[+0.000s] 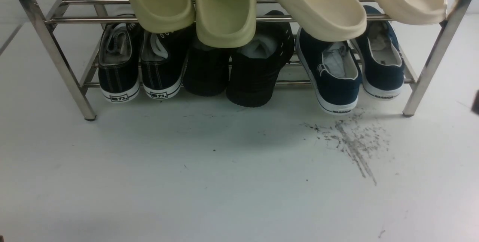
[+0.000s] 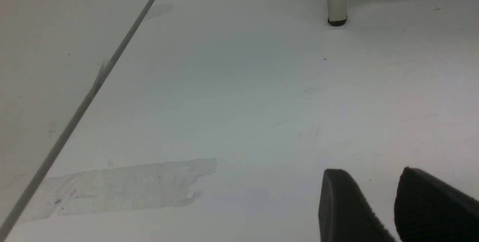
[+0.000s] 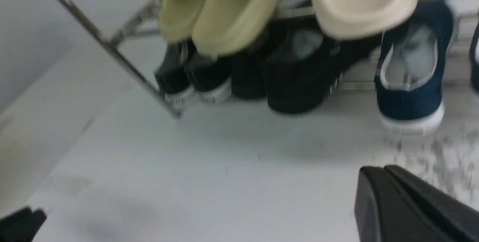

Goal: Take the shoes off the shelf with your hand on the white table.

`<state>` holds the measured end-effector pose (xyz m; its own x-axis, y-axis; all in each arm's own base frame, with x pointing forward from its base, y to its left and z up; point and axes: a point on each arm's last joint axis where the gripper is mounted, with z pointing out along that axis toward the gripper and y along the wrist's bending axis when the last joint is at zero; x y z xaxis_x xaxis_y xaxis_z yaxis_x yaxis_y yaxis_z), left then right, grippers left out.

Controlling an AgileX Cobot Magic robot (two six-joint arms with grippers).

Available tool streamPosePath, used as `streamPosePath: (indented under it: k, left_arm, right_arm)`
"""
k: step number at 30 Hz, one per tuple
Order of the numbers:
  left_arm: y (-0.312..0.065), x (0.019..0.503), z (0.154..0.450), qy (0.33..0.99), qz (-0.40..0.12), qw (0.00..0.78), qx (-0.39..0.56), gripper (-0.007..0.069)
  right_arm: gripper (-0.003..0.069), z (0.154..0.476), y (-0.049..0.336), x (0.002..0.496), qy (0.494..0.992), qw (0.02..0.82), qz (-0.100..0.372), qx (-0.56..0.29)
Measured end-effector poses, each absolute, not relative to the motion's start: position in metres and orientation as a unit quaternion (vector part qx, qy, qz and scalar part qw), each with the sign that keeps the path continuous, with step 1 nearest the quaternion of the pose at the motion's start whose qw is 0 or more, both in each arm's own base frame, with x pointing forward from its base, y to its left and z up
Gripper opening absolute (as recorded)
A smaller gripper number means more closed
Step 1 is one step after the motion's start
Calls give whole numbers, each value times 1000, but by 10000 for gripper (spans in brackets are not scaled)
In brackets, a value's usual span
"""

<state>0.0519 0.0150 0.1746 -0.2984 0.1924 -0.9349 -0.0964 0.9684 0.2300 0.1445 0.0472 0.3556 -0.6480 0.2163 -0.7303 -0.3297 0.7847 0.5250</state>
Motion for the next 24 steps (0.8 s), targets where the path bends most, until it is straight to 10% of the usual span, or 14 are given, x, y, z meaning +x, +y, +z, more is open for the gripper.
streamPosePath:
  k: [8,15,24]
  left_arm:
    - [15,52,175,796,122,592,30,242]
    - [15,52,175,796,122,592,30,242]
    - [15,52,175,796,122,592,30,242]
  right_arm:
    - [5,331,68,217,932,212,281,-82]
    - [44,328,124,247,944,211,192,-164]
    - [380,312,174,309,951,253,58,-167]
